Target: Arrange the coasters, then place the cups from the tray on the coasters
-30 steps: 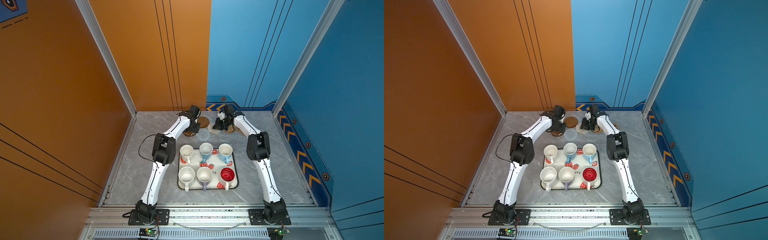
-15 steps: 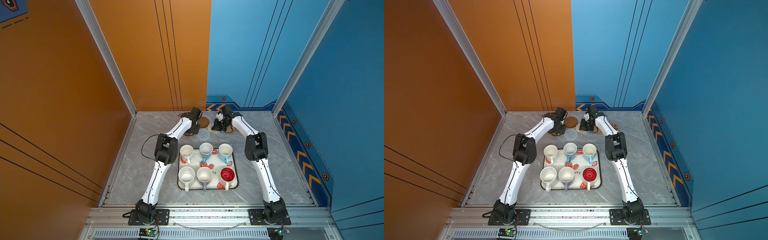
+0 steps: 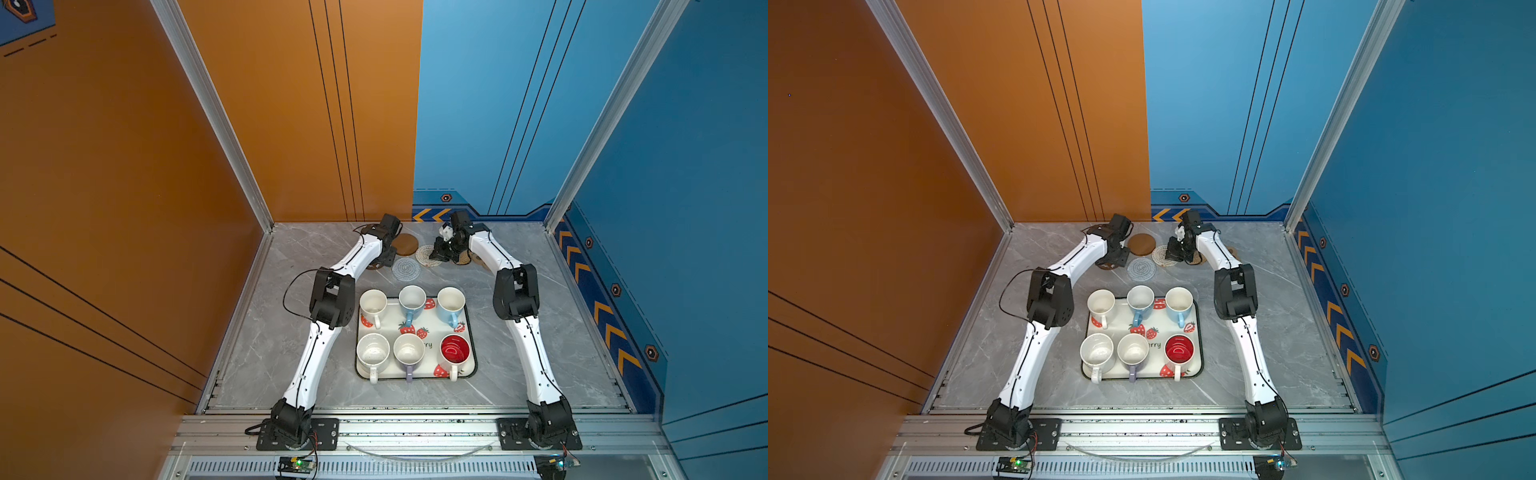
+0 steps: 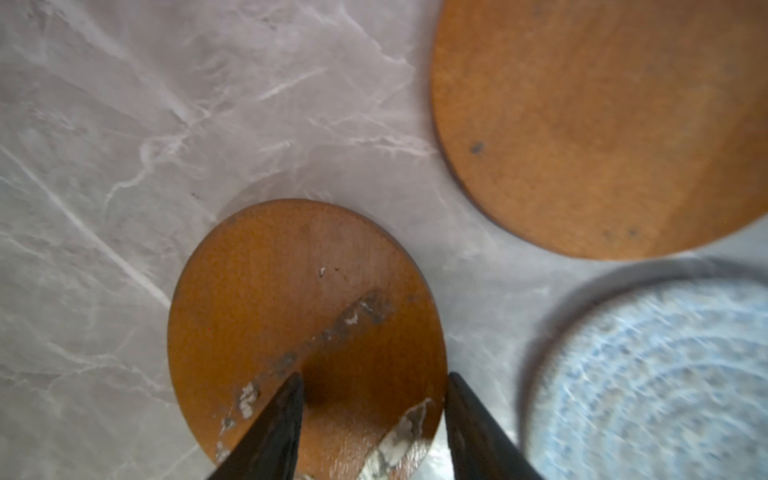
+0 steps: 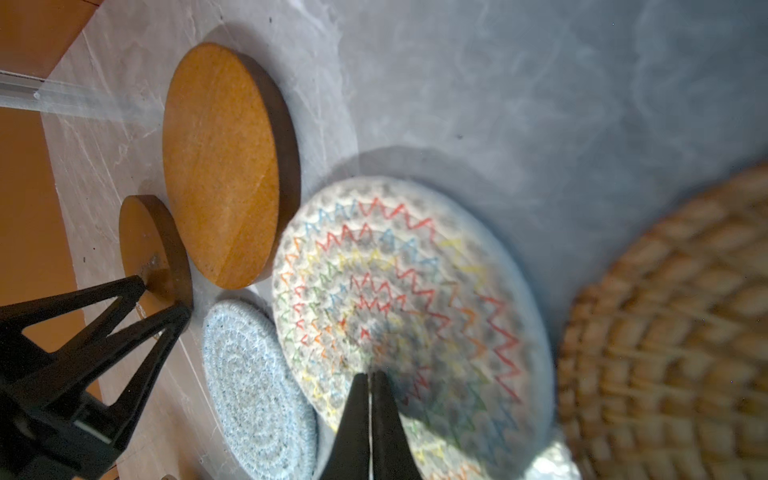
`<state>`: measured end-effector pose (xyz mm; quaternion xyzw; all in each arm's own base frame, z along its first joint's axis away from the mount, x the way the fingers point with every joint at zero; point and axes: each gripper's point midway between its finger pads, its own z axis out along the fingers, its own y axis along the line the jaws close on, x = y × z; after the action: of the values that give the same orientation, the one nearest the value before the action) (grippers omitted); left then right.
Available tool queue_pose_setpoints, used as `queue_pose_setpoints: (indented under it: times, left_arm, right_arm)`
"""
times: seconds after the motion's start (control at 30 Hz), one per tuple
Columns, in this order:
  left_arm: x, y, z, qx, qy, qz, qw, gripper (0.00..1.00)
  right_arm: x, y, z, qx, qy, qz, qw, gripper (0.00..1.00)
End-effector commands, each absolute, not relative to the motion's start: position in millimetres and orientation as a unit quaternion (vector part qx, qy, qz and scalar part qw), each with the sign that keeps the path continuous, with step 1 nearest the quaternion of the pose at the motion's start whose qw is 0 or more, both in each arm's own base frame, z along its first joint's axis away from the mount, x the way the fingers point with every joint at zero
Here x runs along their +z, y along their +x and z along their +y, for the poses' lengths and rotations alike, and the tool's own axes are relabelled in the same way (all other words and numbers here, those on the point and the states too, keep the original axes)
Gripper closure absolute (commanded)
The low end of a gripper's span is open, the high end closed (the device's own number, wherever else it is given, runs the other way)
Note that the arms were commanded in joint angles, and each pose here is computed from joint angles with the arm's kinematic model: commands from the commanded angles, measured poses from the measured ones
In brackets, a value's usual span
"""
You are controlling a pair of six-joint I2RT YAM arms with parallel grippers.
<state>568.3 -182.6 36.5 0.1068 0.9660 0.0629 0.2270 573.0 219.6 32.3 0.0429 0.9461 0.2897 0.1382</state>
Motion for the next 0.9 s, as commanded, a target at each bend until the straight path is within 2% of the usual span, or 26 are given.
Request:
queue_pose_setpoints:
  times: [0.0,0.37,0.87]
  left_arm:
    - [20,573,-159,0.086,0.101,0.969,0.209,0.45]
    - [26,588,-134,0.094,0.089,0.967,0.220,0.45]
    - [28,598,-128,0.097,0.077,0.965,0.232,0.44]
  right_arm:
    - [10,570,202,0.261,0.061,0.956,0.119,1.00]
    - [8,576,179,0.244,0.079,0.959,0.123,1.00]
    - [0,586,145,0.225,0.112,0.959,0.130,1.00]
